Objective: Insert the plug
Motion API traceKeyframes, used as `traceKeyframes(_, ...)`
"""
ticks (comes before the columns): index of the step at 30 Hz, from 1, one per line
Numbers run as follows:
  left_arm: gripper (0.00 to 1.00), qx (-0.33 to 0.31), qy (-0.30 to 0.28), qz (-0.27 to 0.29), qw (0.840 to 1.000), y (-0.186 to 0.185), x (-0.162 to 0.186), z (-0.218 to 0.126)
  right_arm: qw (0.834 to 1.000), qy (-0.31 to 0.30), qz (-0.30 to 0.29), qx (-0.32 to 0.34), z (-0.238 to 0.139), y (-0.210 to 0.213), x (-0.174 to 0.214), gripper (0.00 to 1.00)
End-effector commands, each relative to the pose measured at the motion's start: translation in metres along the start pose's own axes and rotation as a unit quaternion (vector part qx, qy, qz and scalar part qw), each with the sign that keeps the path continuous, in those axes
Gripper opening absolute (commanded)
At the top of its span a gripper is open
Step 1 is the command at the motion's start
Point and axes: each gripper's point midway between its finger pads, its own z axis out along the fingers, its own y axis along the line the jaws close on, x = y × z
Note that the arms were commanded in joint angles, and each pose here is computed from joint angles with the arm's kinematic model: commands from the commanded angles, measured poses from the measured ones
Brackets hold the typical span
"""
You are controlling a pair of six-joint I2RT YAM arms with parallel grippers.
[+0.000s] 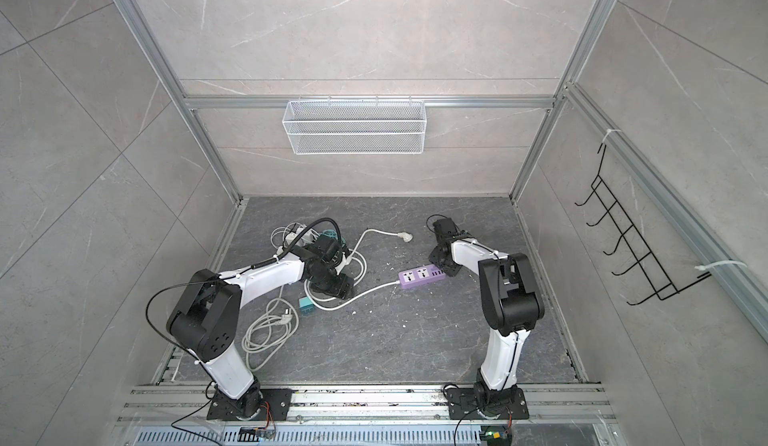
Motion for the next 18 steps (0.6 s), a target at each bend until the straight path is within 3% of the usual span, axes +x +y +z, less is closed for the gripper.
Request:
traceKeyframes(1, 0.84, -0.015, -0.053, -0.016, 0.998, 0.004, -0.022, -0.033, 0.999, 0.046, -0.015, -0.003, -0.003, -0.004, 0.040, 0.50)
traceKeyframes(2, 0.92, -0.022, -0.057, -0.029, 0.998, 0.009, -0.022, -0.038, 0.999, 0.049, -0.018, -0.005, -0.006, -0.003, 0.044, 0.50)
traceKeyframes(3, 0.94, -0.032, -0.057, -0.041, 0.997, 0.016, -0.019, -0.041, 0.999, 0.049, -0.022, -0.007, -0.009, -0.003, 0.047, 0.50)
traceKeyframes(7, 0.91, -0.089, -0.052, -0.110, 0.988, 0.048, 0.001, -0.053, 0.999, 0.027, -0.035, 0.006, -0.021, -0.009, 0.039, 0.51)
traceKeyframes(12, 0.81, -0.169, -0.042, -0.192, 0.966, 0.079, 0.042, -0.075, 0.998, -0.022, -0.052, 0.038, -0.039, -0.014, 0.014, 0.52)
traceKeyframes(15, 0.66, -0.160, -0.050, -0.213, 0.963, 0.078, 0.052, -0.078, 0.997, -0.036, -0.055, 0.035, -0.044, -0.012, 0.008, 0.51)
traceKeyframes(18, 0.61, -0.156, -0.038, -0.229, 0.960, 0.077, 0.059, -0.073, 0.997, -0.040, -0.059, 0.028, -0.046, -0.010, 0.008, 0.51)
